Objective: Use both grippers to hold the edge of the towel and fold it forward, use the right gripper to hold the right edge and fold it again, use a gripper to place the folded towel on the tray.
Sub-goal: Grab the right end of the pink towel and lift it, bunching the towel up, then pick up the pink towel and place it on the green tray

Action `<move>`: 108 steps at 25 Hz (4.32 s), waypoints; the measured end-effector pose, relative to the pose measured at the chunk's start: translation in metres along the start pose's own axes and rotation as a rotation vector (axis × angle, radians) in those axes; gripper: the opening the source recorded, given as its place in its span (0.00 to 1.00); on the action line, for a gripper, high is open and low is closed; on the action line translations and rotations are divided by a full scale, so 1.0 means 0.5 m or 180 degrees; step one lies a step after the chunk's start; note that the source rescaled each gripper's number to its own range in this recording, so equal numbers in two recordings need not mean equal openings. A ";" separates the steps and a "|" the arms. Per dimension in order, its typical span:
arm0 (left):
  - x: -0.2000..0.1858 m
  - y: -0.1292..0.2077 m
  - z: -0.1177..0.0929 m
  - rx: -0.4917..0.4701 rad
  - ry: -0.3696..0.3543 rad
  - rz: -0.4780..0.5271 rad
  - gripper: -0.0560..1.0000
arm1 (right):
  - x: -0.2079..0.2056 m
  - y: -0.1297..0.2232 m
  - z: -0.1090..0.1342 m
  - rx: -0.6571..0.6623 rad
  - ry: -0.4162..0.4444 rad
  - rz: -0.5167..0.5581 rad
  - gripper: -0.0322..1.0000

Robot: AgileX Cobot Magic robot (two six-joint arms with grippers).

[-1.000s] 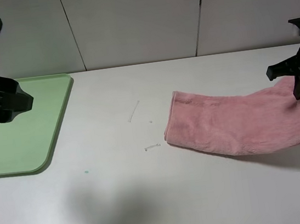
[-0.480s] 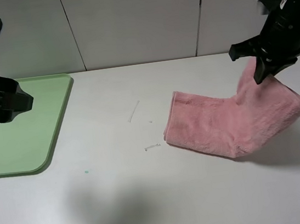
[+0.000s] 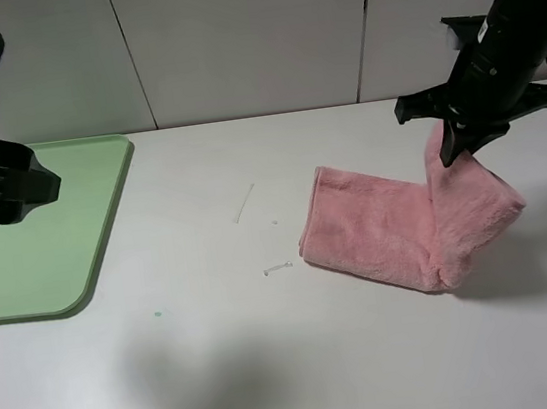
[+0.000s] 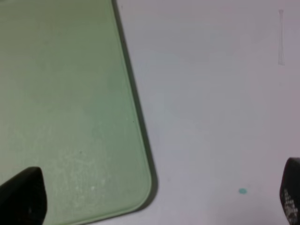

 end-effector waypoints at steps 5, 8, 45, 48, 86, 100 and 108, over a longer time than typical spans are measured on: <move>0.000 0.000 0.000 0.0000 0.0000 0.0000 1.00 | 0.021 -0.008 0.043 -0.0031 -0.0139 -0.0078 0.08; 0.000 0.000 0.000 0.0000 0.0000 0.0000 1.00 | 0.031 -0.011 0.064 -0.0016 -0.0227 -0.0095 0.08; 0.000 0.000 -0.002 0.0007 0.0006 -0.0003 1.00 | 0.069 -0.058 0.243 -0.0043 -0.0963 -0.0805 0.08; 0.000 0.000 -0.002 0.0007 0.0006 -0.0003 1.00 | 0.068 -0.058 0.243 -0.0038 -0.0966 -0.0803 0.08; 0.000 0.000 -0.002 0.0007 0.0006 -0.0003 1.00 | 0.018 -0.074 0.255 -0.0275 -0.1092 -0.1061 1.00; 0.000 0.000 -0.002 0.0007 0.0006 -0.0003 1.00 | -0.077 -0.070 0.219 -0.1145 -0.0995 -0.1884 1.00; 0.000 0.000 -0.002 0.0007 0.0006 -0.0003 1.00 | -0.121 -0.013 0.171 -0.1192 -0.1049 -0.2127 1.00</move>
Point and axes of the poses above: a point on each arm's last joint axis where the gripper is mounted, x pointing out along that axis toward the gripper, z along the wrist's bending axis when the last joint is at zero, y = z × x, the point moved 10 cm from there along x, pointing out along that axis toward the gripper, and after that the axes turned 10 degrees about x, right-handed, at the moved point
